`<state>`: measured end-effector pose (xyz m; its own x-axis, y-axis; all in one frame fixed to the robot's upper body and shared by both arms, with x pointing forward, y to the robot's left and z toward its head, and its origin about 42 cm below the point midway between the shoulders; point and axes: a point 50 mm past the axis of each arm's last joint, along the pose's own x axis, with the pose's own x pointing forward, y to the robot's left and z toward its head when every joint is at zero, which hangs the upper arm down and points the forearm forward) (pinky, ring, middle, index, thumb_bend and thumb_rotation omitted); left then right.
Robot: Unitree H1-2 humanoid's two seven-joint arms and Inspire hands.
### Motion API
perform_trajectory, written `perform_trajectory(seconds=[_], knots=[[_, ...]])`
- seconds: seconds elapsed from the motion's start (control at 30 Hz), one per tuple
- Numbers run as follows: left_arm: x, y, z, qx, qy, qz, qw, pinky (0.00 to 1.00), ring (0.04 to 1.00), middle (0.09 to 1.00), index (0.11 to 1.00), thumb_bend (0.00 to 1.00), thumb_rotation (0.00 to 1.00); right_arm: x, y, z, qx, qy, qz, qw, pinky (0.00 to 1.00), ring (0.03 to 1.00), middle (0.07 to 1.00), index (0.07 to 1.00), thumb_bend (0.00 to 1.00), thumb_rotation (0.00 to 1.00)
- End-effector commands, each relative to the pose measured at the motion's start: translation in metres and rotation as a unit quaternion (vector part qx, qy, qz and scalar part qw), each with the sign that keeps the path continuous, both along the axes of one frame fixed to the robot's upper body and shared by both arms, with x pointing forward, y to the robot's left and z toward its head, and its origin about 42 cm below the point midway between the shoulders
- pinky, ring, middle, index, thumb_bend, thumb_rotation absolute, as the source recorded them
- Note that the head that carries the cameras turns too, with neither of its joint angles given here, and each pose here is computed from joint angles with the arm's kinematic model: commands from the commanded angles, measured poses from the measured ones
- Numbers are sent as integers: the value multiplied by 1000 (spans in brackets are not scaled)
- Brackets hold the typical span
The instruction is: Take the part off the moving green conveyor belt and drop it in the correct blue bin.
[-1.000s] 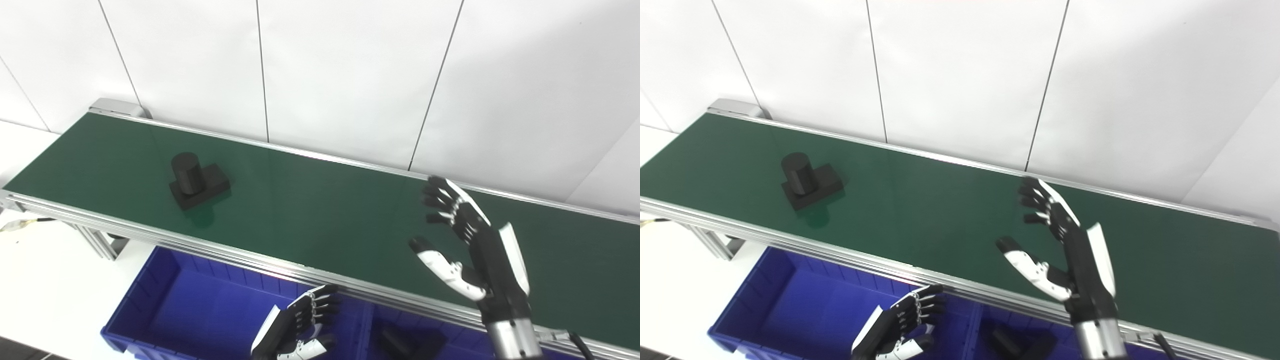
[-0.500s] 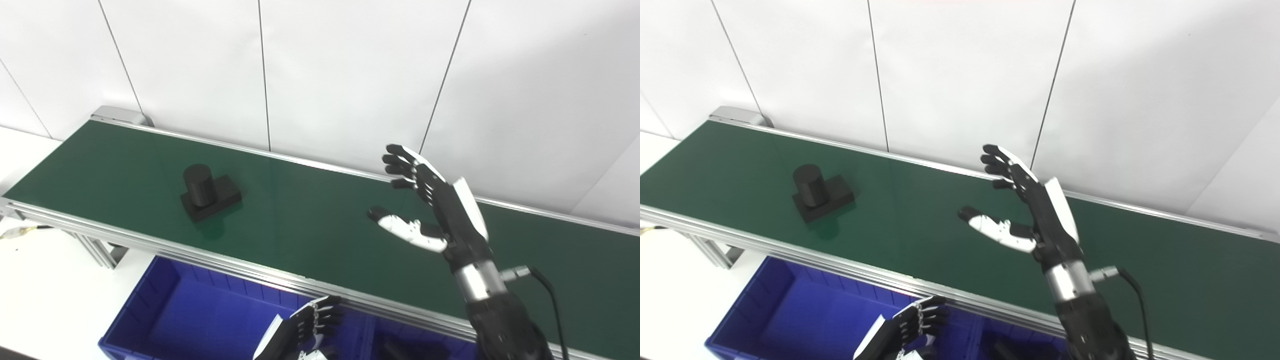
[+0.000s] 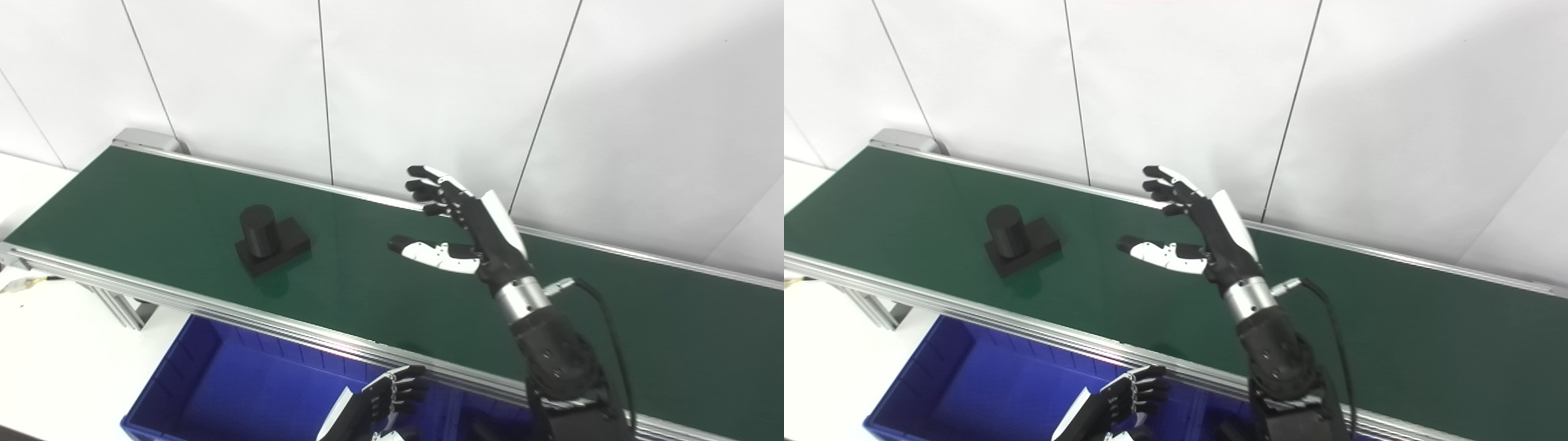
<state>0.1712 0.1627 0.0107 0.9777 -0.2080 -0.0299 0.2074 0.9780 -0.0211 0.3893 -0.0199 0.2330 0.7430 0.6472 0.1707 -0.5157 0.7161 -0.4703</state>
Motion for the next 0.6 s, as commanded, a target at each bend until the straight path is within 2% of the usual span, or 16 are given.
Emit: perform_trajectory(seconds=[0.0, 0.43, 0.57], knots=[[4, -1, 11, -1, -37, 0, 999, 700, 751, 779, 824, 873, 615, 2, 22, 27, 8, -50, 24, 998, 732, 806, 829, 864, 658, 360], [2, -8, 13, -1, -40, -4, 999, 700, 752, 784, 823, 846, 583, 18, 66, 4, -20, -13, 49, 999, 773, 829, 833, 860, 704, 419], [2, -10, 13, 1, -41, -5, 999, 697, 752, 791, 825, 840, 573, 22, 80, 1, -27, -14, 49, 998, 717, 788, 820, 853, 719, 400]])
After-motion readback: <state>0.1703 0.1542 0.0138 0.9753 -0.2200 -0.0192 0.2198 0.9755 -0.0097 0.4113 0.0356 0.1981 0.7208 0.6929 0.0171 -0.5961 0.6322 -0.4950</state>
